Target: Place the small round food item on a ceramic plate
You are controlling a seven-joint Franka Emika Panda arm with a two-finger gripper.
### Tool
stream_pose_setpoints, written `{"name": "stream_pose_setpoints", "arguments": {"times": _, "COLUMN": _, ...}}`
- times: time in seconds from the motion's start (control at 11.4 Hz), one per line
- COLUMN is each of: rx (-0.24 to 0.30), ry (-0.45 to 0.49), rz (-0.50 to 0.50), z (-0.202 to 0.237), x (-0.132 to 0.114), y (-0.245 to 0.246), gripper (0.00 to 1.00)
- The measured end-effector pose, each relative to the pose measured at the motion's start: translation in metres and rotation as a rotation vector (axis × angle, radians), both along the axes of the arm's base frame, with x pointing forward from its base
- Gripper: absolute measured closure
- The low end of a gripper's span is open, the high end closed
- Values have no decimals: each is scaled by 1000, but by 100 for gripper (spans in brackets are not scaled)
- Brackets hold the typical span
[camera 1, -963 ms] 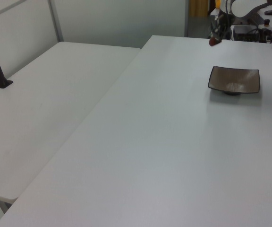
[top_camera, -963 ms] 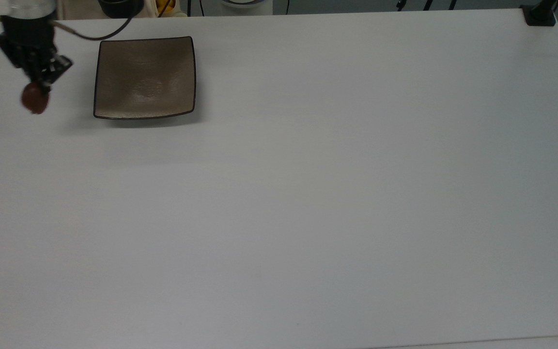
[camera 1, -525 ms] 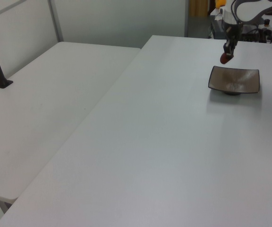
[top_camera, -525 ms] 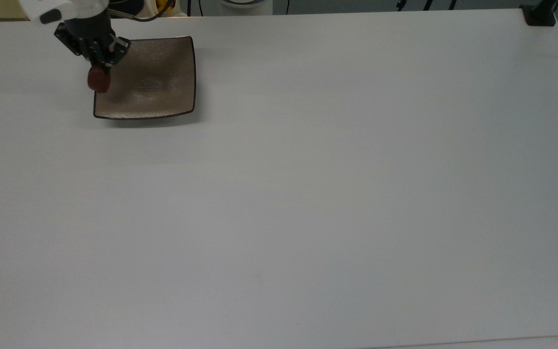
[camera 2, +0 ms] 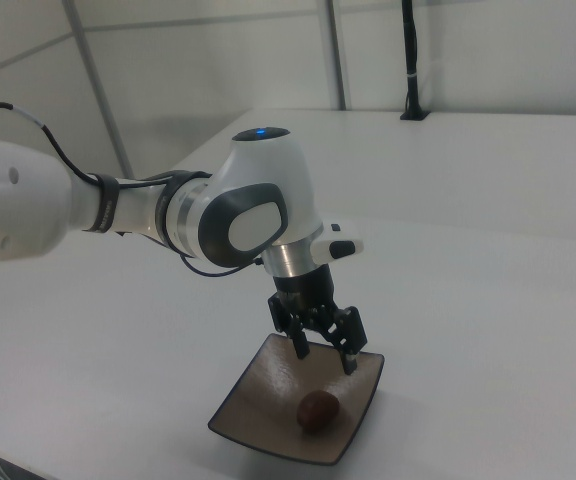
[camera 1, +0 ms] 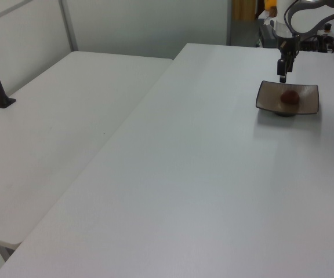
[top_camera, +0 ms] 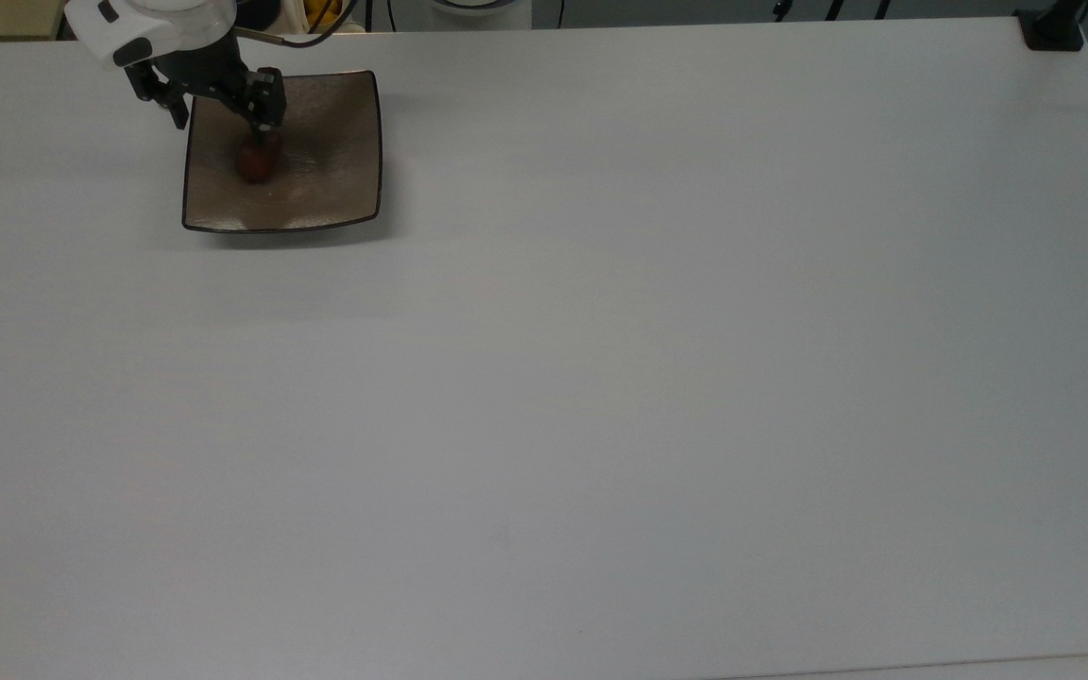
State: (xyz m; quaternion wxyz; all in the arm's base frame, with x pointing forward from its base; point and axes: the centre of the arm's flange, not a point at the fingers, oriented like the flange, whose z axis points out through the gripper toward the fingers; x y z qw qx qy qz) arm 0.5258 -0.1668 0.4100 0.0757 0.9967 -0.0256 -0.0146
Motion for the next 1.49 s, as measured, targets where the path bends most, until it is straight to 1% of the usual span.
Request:
{"name": "stream_pose_setpoints", "arguments": {"times": 0.09, "rx": 0, "ry": -1, "rz": 2, "z": 1, "x": 0, "y": 1, "gripper": 1}}
{"name": "stream_pose_setpoints", "arguments": {"times": 0.26, "rx": -2, "ry": -7, "rz": 9, "z": 6, "x": 3, "y": 4, "gripper": 0}}
{"name": "stream_pose_setpoints", "arguments": {"times": 0.35, "rx": 2, "ry": 25, "rz": 17, "z": 11, "x": 4, "y": 12, "gripper": 0}}
{"name": "stream_pose_setpoints", "arguments": {"times": 0.44, "rx": 4, "ry": 59, "rz": 21, "z": 25, "x": 7, "y": 24, "gripper": 0}}
{"name": "stream_pose_setpoints", "arguments": {"times": 0.61, "rx": -3, "ry": 55, "rz": -1, "z": 78, "x": 22, "y": 55, "gripper": 0}}
{"name": "stream_pose_setpoints", "arguments": {"times": 0.79, "rx": 11, "ry": 68, "rz": -15, "z": 121, "x": 23, "y": 86, "gripper": 0}}
{"name": "stream_pose_setpoints", "arguments": {"times": 0.88, "rx": 49, "ry": 66, "rz": -1, "z": 134, "x": 24, "y": 107, "gripper": 0}}
{"name": "stream_pose_setpoints", "arguments": {"times": 0.96, "rx": 130, "ry": 41, "rz": 7, "z": 145, "x": 27, "y": 131, "gripper": 0}}
{"name": "stream_pose_setpoints", "arguments": {"times": 1.05, "rx": 187, "ry": 26, "rz": 21, "z": 152, "x": 28, "y": 149, "gripper": 0}}
{"name": "stream_pose_setpoints", "arguments": {"times": 1.14, "rx": 195, "ry": 21, "rz": 39, "z": 155, "x": 29, "y": 166, "gripper": 0}}
{"name": "stream_pose_setpoints", "arguments": {"times": 1.23, "rx": 178, "ry": 21, "rz": 28, "z": 155, "x": 29, "y": 181, "gripper": 0}}
{"name": "stream_pose_setpoints", "arguments": {"times": 1.4, "rx": 109, "ry": 7, "rz": 33, "z": 152, "x": 30, "y": 204, "gripper": 0}}
{"name": "stream_pose_setpoints", "arguments": {"times": 1.49, "rx": 94, "ry": -6, "rz": 42, "z": 149, "x": 32, "y": 210, "gripper": 0}}
